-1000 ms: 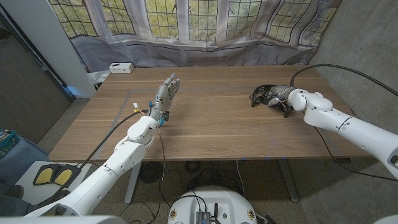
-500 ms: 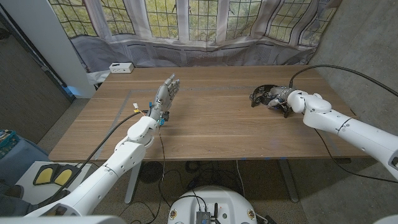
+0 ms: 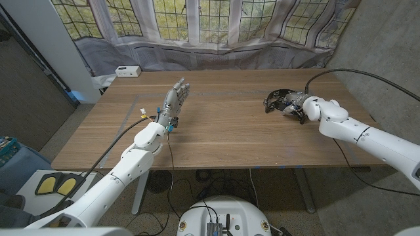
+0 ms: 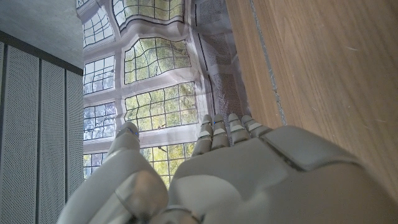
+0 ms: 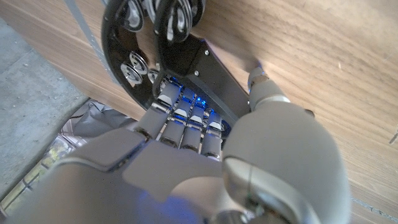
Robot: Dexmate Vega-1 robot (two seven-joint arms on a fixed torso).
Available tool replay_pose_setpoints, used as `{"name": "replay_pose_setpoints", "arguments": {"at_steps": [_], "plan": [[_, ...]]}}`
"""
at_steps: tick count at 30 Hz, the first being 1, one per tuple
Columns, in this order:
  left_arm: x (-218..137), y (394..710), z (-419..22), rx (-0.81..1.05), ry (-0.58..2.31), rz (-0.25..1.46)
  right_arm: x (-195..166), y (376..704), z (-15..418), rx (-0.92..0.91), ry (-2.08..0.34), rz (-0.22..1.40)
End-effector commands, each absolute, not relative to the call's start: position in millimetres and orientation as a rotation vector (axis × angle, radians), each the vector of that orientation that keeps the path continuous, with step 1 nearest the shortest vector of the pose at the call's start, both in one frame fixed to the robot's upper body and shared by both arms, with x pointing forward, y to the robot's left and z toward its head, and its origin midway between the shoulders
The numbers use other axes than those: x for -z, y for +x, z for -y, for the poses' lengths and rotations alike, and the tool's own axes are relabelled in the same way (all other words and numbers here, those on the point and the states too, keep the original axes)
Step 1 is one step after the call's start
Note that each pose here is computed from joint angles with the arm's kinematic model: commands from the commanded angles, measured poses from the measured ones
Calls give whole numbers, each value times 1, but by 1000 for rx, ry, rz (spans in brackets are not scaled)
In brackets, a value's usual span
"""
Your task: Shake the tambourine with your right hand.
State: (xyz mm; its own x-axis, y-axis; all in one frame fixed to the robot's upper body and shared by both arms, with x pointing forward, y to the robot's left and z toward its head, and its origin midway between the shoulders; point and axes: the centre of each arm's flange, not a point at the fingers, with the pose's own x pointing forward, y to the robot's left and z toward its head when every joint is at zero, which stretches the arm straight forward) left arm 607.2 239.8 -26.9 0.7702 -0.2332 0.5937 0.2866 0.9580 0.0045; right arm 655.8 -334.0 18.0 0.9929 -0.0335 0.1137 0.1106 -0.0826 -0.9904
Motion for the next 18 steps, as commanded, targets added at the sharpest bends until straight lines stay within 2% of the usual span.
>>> {"name": "replay_pose_setpoints", "arguments": {"at_steps": [1,18], "plan": [[27,609,-240,290,-88,626,-20,648,333,174,-1649,82],[21,610,-242,289,-73,626,-29,623,336,228,-1557,174]]}}
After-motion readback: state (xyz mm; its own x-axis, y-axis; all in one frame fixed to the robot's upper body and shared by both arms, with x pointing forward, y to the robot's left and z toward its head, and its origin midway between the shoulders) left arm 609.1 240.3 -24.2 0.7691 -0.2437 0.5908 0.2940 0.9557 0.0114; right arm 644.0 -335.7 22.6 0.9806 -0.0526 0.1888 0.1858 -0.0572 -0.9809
